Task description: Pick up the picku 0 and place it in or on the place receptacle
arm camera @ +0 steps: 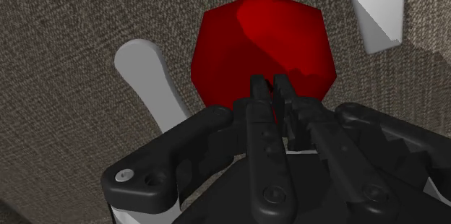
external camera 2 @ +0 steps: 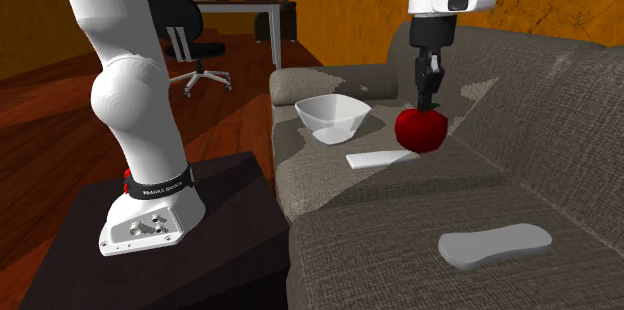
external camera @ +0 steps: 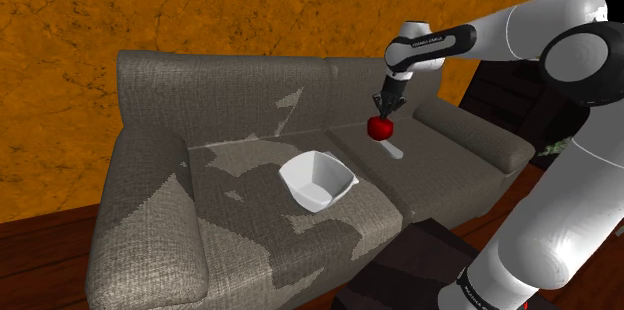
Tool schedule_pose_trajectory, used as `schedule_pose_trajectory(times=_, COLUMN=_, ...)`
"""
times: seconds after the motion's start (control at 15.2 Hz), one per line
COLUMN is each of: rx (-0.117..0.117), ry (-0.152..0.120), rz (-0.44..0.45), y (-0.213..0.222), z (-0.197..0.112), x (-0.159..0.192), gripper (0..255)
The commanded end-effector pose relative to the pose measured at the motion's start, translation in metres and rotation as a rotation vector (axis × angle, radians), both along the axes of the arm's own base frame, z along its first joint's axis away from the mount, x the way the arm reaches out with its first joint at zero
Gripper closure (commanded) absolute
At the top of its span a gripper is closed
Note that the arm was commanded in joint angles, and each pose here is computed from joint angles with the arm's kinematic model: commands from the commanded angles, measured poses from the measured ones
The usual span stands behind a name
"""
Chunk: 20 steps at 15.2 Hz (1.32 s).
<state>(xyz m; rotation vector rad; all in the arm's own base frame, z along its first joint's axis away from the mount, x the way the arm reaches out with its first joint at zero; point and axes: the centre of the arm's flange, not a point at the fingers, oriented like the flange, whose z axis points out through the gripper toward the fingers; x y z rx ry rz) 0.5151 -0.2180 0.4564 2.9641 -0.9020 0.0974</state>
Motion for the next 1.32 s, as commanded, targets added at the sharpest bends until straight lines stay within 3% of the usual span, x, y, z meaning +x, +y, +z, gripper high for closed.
schedule_pose_trajectory(times=0.0, rx=0.0, ry=0.0, rz=0.0, y=0.0, z=0.011, x=-0.002, gripper=255)
schedule_pose_trajectory(times=0.59, rx=0.0, ry=0.0, rz=0.0, y=0.0, z=0.054, x=-0.002, gripper=255)
schedule_pose_trajectory(times=1.25, rx=0.0, ry=0.0, rz=0.0, y=0.13, z=0.075, x=-0.009, gripper=255)
